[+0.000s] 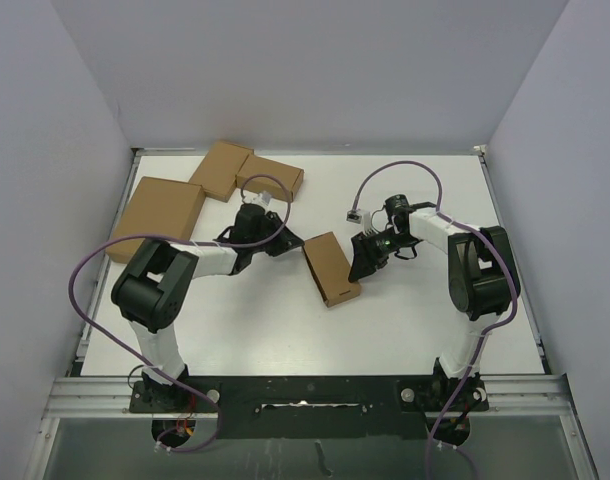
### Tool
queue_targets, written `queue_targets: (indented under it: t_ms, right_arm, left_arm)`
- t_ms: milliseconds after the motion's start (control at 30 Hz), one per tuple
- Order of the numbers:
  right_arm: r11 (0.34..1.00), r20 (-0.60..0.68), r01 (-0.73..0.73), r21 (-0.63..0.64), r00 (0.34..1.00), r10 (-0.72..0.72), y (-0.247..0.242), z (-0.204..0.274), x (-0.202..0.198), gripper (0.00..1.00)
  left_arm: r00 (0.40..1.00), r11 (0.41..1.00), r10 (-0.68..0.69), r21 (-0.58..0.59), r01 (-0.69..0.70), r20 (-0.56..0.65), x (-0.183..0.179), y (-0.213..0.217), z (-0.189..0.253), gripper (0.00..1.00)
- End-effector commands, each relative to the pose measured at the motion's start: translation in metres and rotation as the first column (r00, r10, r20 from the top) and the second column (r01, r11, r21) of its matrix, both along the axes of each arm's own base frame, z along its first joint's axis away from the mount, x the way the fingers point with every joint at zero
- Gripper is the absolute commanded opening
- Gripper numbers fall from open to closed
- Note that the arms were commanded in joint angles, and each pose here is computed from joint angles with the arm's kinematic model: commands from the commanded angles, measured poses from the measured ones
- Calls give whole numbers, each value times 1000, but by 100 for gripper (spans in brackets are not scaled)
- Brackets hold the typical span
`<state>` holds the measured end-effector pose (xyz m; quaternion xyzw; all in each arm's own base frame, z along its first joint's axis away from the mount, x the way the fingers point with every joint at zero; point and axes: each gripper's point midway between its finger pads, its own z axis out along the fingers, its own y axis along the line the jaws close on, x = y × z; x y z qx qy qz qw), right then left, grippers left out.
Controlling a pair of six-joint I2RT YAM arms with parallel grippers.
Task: Fold the paper box
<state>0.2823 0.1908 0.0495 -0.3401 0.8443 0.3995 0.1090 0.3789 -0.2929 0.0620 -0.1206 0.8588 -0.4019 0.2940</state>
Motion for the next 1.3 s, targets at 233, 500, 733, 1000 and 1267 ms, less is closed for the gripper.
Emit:
queue_targets:
  t_ms: [233,500,733,1000,1267]
  right_arm:
    - [995,53,-30,-97,998,35,-9,-20,8,38]
    - [995,58,-24,-93,998,29,-10,-18,9,38]
    - [995,59,-24,-92,998,29,-10,-18,10,38]
    - [995,61,-25,-97,998,31,-10,-18,10,38]
    - [994,58,-31,-100,998,37,-9,-20,8,38]
  left_arm:
    - [998,999,-31,6,31,58,-3,-7,15,13]
    - [976,999,-11,32,4,216,-10,12,60,46]
    - [965,988,-36,157,-6,260,-37,36,52,26]
    - [976,946,-136,314,78,169,-75,28,10,0]
    - [962,935,-242,297,195,127,-94,-40,0,0]
